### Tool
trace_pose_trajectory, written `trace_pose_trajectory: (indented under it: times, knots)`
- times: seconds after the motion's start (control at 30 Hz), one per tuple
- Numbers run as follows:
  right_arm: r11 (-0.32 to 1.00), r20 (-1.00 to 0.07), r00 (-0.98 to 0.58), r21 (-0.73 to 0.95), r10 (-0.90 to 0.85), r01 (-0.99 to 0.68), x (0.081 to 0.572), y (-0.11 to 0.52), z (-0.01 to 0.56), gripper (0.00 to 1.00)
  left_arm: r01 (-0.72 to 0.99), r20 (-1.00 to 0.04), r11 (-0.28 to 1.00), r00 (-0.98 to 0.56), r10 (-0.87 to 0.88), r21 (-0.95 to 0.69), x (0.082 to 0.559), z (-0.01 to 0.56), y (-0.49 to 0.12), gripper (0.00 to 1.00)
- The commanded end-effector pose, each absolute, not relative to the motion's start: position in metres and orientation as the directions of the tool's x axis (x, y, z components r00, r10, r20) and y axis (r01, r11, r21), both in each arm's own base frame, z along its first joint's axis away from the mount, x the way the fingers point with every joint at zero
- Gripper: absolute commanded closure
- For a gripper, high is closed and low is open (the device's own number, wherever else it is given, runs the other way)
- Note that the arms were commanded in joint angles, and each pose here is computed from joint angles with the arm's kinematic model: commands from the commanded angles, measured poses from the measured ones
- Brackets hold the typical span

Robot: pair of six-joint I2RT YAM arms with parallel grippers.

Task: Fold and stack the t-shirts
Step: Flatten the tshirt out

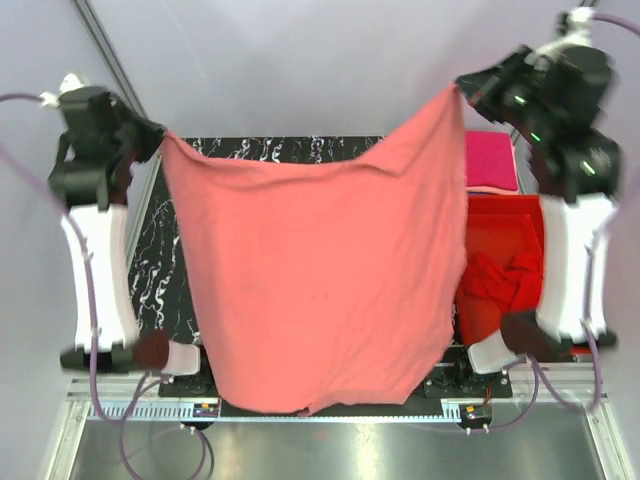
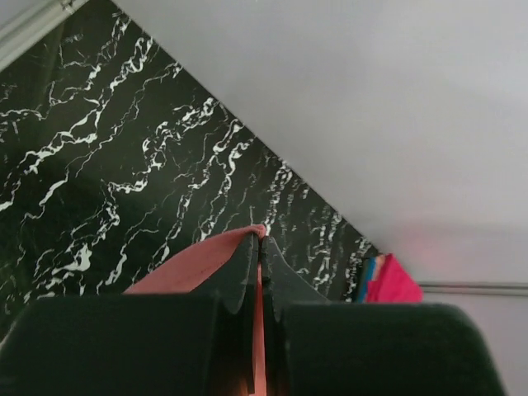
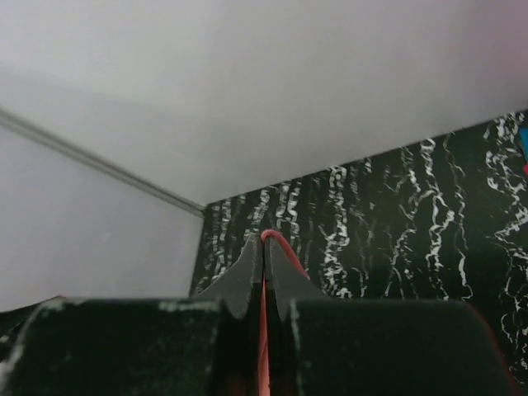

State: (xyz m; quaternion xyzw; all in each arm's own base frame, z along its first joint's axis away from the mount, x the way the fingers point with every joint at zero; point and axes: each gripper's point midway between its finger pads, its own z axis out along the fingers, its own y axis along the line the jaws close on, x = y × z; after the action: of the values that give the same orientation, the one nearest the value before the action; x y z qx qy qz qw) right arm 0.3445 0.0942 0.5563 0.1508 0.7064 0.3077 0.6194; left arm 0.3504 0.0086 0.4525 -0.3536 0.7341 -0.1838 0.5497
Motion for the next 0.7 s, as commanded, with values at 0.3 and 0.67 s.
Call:
trace_pose_trajectory:
  times: [0.3, 0.67]
  knots:
    - [0.754, -0.769, 0.111, 0.571, 0.63, -0.325, 0.444, 0.077, 0.635, 1.0, 0.023, -0.708, 0.718, 0.15, -0.69, -0.695, 0.446, 0.588, 0.02, 1.0]
    - [0.805, -0.834, 0.021, 0.526, 0.552, -0.273, 0.416, 0.078, 0.585, 1.0, -0.04, -0.76, 0.763, 0.13, -0.636, -0.645, 0.425, 0.522, 0.034, 1.0]
